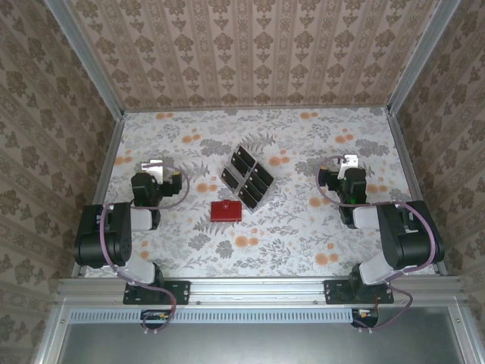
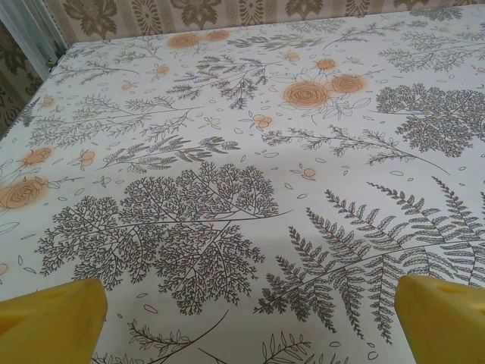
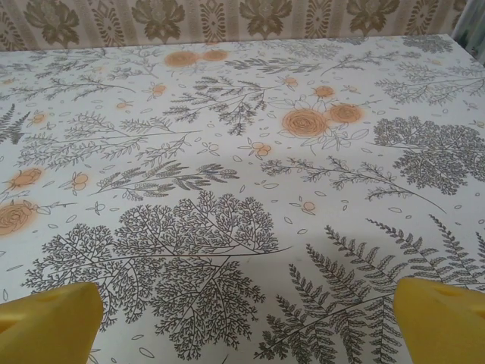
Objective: Put the credit cards into the card holder
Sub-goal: Move the storage box to the center of the table.
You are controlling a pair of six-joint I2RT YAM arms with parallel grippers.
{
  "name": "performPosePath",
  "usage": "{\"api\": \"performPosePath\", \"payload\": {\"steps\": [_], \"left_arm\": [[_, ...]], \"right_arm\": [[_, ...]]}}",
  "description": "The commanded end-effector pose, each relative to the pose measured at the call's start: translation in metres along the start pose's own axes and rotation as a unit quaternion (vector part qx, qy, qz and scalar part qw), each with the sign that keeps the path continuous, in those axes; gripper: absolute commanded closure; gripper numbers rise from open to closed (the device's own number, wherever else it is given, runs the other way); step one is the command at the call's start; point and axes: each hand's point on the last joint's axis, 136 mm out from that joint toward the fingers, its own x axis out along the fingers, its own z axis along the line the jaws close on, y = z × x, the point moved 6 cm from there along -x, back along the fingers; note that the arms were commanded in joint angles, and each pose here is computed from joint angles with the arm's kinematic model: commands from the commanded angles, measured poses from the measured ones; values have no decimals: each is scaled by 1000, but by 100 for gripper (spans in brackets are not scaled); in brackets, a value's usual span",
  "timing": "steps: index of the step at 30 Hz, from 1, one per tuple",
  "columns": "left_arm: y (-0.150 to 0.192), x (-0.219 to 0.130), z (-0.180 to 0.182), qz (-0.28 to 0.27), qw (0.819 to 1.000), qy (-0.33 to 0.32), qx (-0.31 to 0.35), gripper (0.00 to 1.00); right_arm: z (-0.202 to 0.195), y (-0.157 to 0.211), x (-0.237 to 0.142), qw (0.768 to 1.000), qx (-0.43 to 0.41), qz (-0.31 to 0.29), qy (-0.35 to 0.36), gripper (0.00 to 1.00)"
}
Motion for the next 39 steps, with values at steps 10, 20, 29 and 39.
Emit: {"api": "performPosePath", "payload": {"steps": [10, 20, 29, 39], "left_arm": [[-11, 3, 2, -14, 1000, -4, 2, 0], [-10, 3, 2, -13, 1000, -6, 1, 0], [-26, -4, 2, -13, 1000, -10, 5, 0], [-58, -16, 12, 8, 998, -55, -16, 0]], "right_arm": [[2, -6, 1, 1000, -6, -12, -16, 0], [2, -6, 2, 1000, -4, -10, -18, 0], [-3, -39, -13, 1000, 3, 1, 8, 0], [-10, -83, -49, 982, 178, 60, 25, 0]]}}
